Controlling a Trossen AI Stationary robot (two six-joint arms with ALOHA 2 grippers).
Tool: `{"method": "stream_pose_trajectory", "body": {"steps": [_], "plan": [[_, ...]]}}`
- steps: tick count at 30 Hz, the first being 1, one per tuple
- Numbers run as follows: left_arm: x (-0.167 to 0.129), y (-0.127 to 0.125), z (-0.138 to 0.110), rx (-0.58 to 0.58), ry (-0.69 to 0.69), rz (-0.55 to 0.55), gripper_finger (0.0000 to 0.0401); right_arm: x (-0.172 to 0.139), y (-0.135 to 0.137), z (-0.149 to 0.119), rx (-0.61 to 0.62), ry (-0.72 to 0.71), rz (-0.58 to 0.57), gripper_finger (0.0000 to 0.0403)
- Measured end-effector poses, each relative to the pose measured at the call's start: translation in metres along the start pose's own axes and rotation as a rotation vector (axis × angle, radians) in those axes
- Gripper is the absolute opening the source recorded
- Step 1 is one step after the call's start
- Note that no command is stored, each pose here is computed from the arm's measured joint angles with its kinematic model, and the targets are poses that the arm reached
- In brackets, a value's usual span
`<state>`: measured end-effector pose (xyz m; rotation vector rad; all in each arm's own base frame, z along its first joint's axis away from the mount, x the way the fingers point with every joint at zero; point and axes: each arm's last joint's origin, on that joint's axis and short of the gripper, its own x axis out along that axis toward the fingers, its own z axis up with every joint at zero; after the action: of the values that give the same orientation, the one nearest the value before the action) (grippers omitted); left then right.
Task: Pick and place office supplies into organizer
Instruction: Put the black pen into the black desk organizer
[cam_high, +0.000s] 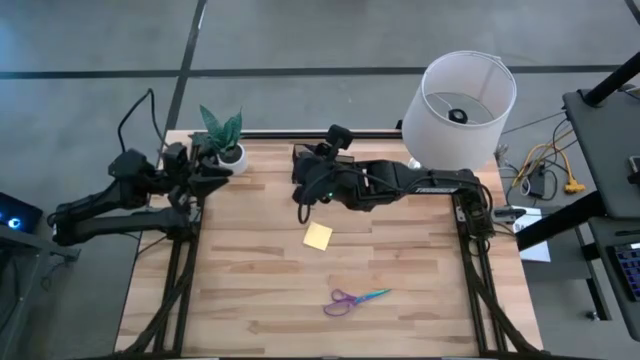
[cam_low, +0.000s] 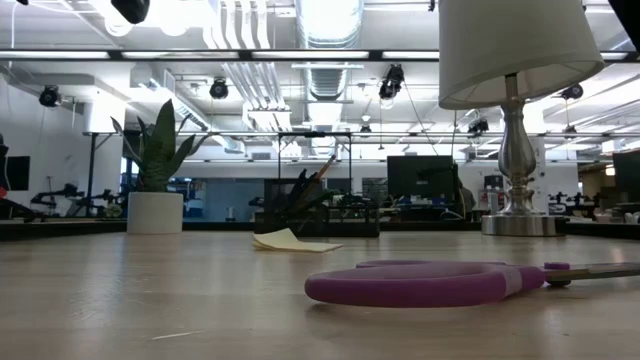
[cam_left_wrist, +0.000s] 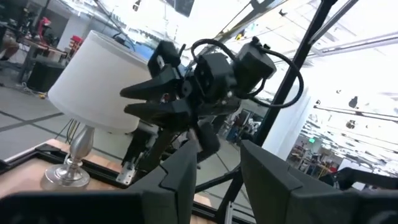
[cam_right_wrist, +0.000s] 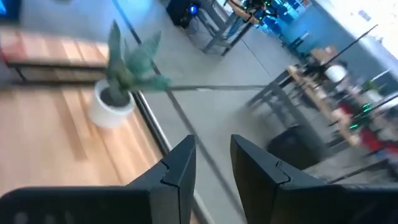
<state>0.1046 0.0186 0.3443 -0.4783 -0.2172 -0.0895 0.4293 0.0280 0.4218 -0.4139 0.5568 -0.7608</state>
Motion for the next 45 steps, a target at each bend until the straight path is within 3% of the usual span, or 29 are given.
{"method": "stream_pose_trajectory", "body": {"steps": [2, 6, 8, 12, 18, 21, 24, 26, 28, 33, 39, 42, 45], "plan": [[-0.002, -0.001, 0.001, 0.002, -0.006, -0.004, 0.0106, 0.0, 0.0, 0.003, 0.135, -0.02, 0.024, 0.0094], [-0.004, -0.002, 0.002, 0.005, -0.016, -0.01, 0.0106, -0.002, 0.002, 0.008, 0.578, -0.048, 0.094, 0.0096], [-0.003, -0.002, 0.001, 0.004, -0.013, -0.009, 0.0106, -0.002, 0.002, 0.009, 0.663, -0.049, 0.096, 0.0094], [-0.003, -0.002, 0.001, 0.003, -0.012, -0.007, 0.0106, -0.001, 0.001, 0.008, 0.701, -0.043, 0.101, 0.0094], [0.0, 0.0, 0.0, 0.0, -0.001, -0.001, 0.0106, 0.002, 0.017, 0.006, 0.733, 0.025, 0.314, 0.0098], [0.001, 0.0, 0.0, -0.001, 0.002, 0.0, 0.0106, 0.012, 0.025, -0.004, 0.817, 0.179, 0.466, 0.0098], [0.0, 0.0, 0.0, -0.001, 0.004, -0.001, 0.0106, 0.03, 0.032, -0.028, 0.845, 0.468, 0.542, 0.0102], [0.0, 0.0, 0.0, 0.0, 0.003, -0.003, 0.0106, 0.048, 0.043, -0.053, 0.789, 0.686, 0.527, 0.0103], [0.0, 0.0, 0.0, 0.0, 0.002, -0.004, 0.0106, 0.065, 0.057, -0.075, 0.741, 0.807, 0.468, 0.0102], [-0.003, -0.002, 0.001, 0.004, 0.002, -0.026, 0.0106, 0.093, 0.059, -0.098, 0.719, 0.836, 0.358, 0.0115], [-0.007, -0.004, 0.0, 0.019, 0.01, -0.043, 0.0106, 0.112, 0.047, -0.122, 0.681, 0.93, 0.28, 0.0172], [-0.01, 0.001, -0.006, 0.061, 0.051, 0.052, 0.0106, 0.122, 0.036, -0.134, 0.718, 0.971, 0.248, 0.0204], [-0.014, 0.009, -0.014, 0.089, 0.099, 0.215, 0.0106, 0.142, 0.031, -0.148, 0.82, 1.039, 0.329, 0.0225]]}}
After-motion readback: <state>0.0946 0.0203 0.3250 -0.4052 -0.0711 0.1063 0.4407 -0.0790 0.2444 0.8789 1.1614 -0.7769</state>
